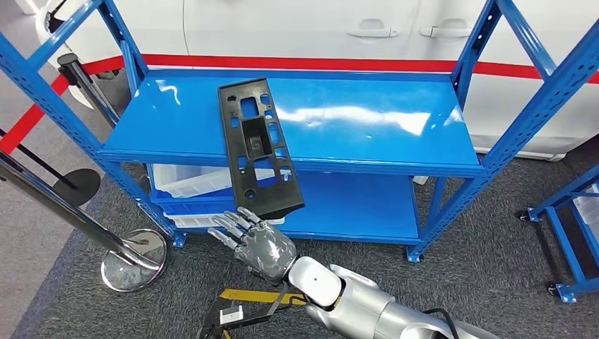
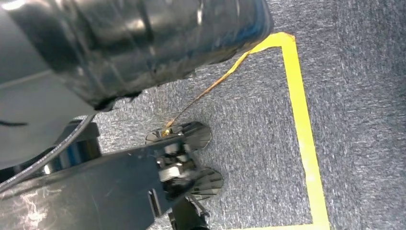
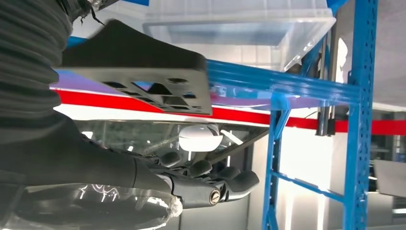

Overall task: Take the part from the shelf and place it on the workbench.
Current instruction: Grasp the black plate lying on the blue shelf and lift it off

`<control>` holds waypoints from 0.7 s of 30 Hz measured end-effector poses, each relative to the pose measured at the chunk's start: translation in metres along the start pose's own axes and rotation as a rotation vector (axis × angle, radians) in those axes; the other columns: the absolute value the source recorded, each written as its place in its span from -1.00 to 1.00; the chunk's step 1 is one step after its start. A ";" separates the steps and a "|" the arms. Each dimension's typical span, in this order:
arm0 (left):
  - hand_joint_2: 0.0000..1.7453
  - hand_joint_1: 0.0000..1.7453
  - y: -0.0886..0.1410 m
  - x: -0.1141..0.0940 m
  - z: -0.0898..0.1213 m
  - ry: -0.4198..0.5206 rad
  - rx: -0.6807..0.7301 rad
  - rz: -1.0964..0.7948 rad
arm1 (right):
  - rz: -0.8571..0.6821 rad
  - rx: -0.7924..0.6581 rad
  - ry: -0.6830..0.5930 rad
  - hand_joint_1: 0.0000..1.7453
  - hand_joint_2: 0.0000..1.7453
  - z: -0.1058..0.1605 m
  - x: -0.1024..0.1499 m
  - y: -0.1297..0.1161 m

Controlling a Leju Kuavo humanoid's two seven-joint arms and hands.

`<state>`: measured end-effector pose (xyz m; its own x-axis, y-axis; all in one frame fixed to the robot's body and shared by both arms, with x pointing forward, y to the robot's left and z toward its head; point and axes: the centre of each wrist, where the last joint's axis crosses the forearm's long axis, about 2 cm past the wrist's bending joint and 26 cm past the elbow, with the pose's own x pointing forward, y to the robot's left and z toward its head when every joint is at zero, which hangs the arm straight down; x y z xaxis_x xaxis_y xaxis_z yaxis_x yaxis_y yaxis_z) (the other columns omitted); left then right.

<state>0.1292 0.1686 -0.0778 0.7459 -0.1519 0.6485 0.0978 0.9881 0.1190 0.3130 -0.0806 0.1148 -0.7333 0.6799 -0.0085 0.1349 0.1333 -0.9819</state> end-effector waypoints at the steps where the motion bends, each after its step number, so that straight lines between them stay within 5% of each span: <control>1: -1.00 -1.00 0.000 0.001 0.000 0.000 0.000 -0.001 | 0.000 -0.005 0.003 -1.00 1.00 -0.001 0.000 0.000; 21: -1.00 -1.00 0.003 0.019 -0.009 -0.008 -0.020 -0.022 | 0.036 0.024 0.103 -1.00 1.00 -0.035 -0.019 -0.002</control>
<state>0.1498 0.1685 -0.0714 0.7384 -0.1740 0.6515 0.1276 0.9847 0.1183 0.3502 -0.0688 0.1234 -0.6557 0.7546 -0.0256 0.1435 0.0912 -0.9854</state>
